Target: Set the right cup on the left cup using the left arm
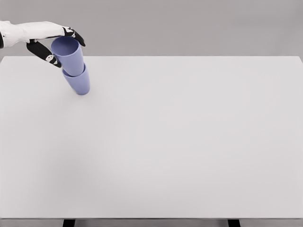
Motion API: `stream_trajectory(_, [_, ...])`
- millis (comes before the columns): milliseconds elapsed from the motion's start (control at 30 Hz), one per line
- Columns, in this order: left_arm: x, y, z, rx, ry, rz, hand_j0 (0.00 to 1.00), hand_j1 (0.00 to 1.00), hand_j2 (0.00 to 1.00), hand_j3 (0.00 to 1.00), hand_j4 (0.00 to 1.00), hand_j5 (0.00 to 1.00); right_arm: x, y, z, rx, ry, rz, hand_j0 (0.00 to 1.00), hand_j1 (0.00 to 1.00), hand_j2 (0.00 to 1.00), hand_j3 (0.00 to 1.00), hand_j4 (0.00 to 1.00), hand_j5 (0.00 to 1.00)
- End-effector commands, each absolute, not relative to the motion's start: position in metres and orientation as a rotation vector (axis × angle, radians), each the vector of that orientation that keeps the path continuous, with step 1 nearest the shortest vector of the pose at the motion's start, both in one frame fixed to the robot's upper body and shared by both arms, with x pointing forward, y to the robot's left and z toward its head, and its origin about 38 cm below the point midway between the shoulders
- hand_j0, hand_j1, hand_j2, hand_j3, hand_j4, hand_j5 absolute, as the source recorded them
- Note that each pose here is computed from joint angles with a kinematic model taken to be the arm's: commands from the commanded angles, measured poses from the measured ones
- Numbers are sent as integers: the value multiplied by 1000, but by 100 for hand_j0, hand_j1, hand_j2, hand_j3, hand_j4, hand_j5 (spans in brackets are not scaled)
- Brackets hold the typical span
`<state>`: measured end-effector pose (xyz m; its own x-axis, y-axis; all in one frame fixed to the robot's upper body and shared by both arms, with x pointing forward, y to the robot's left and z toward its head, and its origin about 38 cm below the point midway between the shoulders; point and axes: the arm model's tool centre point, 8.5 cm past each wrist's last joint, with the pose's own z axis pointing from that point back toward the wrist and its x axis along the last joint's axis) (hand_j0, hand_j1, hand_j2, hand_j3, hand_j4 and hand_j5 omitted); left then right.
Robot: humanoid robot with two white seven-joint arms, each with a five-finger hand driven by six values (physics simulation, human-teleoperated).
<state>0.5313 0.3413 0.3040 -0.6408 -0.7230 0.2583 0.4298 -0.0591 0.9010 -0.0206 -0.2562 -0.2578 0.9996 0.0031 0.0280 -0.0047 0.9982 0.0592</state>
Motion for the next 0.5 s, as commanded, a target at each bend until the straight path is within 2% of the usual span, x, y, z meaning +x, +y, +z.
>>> stream_trajectory(0, [531, 341, 305, 332, -1406, -1803, 99, 99, 99, 99, 99, 99, -21, -256, -258, 59, -28, 4, 100, 100, 100, 100, 100, 100])
stream_trajectory(467, [531, 343, 306, 336, -1407, -1800, 100, 100, 100, 100, 100, 100, -21, -256, -258, 59, -28, 4, 100, 100, 100, 100, 100, 100])
